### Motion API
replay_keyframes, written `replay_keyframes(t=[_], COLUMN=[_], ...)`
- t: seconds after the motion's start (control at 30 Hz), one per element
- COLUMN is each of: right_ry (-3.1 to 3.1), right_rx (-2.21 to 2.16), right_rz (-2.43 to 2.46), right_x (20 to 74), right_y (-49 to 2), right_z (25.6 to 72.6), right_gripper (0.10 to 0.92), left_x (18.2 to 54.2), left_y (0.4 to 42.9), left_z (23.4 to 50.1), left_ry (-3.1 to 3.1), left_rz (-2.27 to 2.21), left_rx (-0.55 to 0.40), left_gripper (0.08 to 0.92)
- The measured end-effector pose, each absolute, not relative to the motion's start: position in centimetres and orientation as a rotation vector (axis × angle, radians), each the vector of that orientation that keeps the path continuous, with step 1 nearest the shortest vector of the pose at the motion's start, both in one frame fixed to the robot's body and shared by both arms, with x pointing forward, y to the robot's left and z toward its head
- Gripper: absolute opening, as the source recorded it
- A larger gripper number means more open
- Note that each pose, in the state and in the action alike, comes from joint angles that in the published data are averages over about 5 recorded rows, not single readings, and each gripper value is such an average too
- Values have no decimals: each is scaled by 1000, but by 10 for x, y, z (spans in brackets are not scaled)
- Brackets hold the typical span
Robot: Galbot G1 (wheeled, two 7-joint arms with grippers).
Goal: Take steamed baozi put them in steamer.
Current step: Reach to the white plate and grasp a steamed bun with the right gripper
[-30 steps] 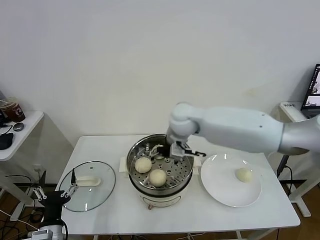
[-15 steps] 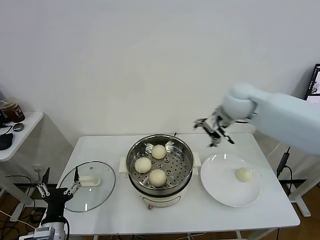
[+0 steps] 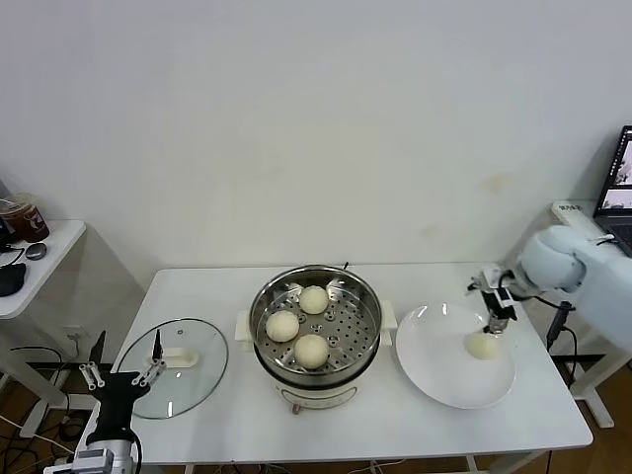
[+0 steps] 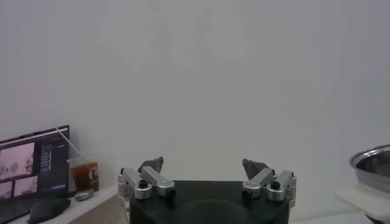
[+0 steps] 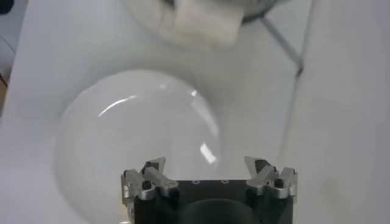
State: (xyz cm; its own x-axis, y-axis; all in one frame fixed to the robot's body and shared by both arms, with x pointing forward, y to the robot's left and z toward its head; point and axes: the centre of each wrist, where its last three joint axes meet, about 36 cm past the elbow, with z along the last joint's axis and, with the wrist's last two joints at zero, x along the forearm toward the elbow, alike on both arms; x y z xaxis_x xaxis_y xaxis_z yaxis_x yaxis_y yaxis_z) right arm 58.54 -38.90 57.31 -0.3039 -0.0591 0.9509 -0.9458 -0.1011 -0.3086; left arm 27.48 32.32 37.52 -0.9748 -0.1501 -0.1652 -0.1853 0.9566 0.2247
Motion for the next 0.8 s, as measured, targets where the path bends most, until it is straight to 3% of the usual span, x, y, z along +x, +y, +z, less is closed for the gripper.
replay_keyframes(t=[0.33,0.8], right_ry=[-1404,-1377], right_rx=[1079,1079], right_rz=[1425,1375], right_x=[582,601], right_y=[-427,-432], right_z=[524,483], right_gripper=[823,823], left_x=[269,267], left_y=[325,327], left_z=[379,381], left_ry=[2959,2956], left_rz=[369,370], left_rx=[-272,-286], left_gripper=[823,823])
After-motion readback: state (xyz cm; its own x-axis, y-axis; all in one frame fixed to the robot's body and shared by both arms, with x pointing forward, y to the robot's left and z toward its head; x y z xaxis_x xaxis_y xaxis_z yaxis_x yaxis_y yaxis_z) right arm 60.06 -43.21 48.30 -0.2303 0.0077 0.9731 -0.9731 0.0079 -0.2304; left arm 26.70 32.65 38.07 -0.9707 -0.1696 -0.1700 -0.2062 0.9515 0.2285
